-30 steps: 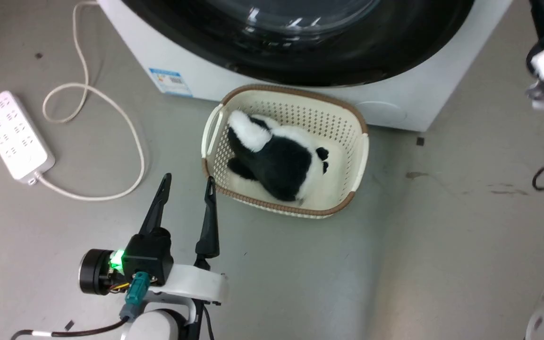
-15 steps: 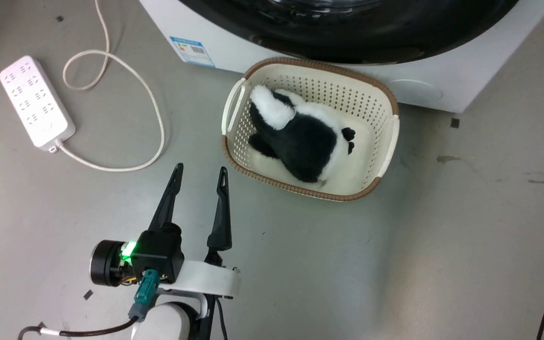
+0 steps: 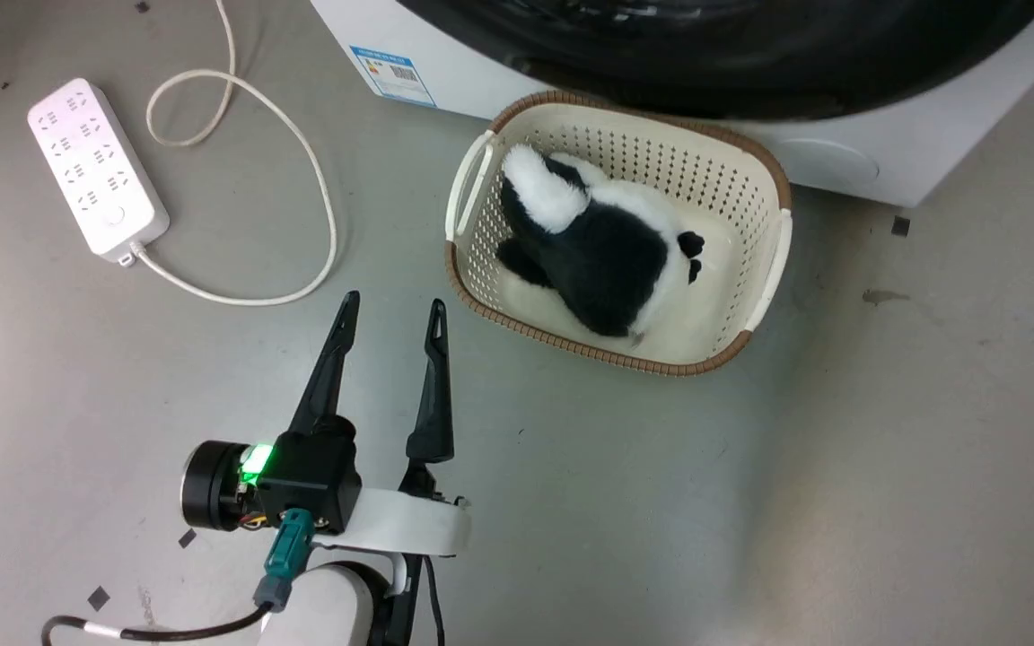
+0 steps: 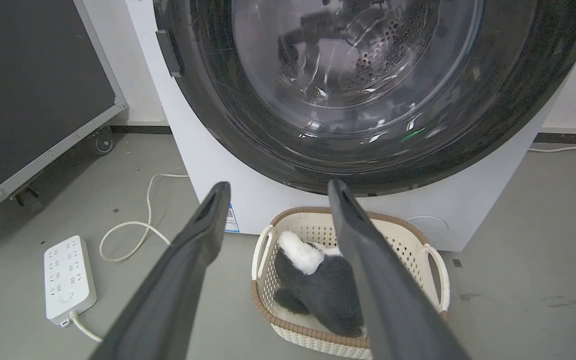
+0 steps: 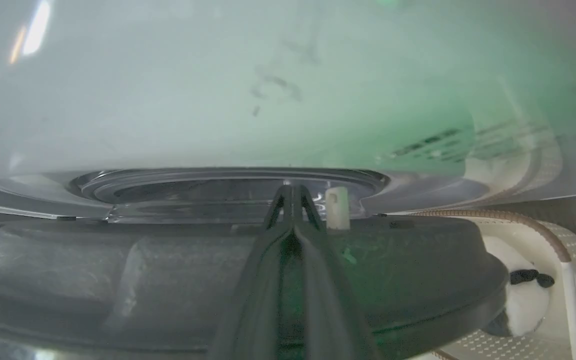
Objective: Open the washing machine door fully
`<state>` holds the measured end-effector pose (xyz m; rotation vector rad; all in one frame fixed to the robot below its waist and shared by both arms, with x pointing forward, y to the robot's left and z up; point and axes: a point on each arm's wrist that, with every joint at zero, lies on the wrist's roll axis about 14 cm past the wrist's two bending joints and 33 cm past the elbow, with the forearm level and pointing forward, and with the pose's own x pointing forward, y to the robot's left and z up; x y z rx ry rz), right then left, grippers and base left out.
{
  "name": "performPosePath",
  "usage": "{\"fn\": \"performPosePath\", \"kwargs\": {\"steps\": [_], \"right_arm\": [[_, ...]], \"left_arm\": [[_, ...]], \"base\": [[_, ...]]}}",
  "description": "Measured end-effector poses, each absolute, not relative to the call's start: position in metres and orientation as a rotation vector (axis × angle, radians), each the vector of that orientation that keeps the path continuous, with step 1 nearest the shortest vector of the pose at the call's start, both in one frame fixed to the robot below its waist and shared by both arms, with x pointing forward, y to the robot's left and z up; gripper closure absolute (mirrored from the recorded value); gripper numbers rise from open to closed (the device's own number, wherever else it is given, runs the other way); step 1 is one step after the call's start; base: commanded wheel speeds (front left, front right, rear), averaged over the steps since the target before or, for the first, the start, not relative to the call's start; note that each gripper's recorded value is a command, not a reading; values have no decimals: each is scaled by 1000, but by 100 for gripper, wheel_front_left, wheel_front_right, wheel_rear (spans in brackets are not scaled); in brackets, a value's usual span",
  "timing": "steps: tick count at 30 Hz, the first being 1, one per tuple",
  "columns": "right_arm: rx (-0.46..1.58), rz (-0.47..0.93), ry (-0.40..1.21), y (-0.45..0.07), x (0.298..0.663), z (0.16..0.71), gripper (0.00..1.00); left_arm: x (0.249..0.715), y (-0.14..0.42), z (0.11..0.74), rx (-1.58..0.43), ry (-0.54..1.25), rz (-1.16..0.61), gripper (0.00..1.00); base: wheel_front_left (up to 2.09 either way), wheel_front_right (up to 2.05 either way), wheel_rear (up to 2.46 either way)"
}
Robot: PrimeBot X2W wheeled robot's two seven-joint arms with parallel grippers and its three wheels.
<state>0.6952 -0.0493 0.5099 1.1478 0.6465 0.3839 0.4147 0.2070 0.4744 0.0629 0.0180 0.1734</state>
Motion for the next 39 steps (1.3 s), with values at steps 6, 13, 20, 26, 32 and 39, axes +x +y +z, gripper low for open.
{"fn": "performPosePath", "kwargs": {"steps": [6, 13, 20, 26, 32, 39], "right_arm": [[1222, 441, 721, -38, 675, 520, 100], [1289, 520, 837, -16, 627, 521, 100], [1292, 578, 907, 0, 569, 518, 100], [1279, 644, 938, 2, 531, 523, 100], [1281, 774, 1015, 24, 497, 532, 100], [1286, 896, 1087, 59, 454, 524, 100]], "left_arm": [[411, 208, 491, 64, -33, 179, 0], [398, 206, 513, 62, -96, 173, 0], [376, 208, 530, 60, -139, 172, 0], [361, 208, 539, 50, -165, 168, 0], [350, 206, 538, 49, -164, 152, 0], [343, 205, 534, 43, -152, 142, 0]], "base": [[0, 0, 0], [0, 0, 0], [0, 0, 0], [0, 0, 0], [0, 0, 0], [0, 0, 0]]}}
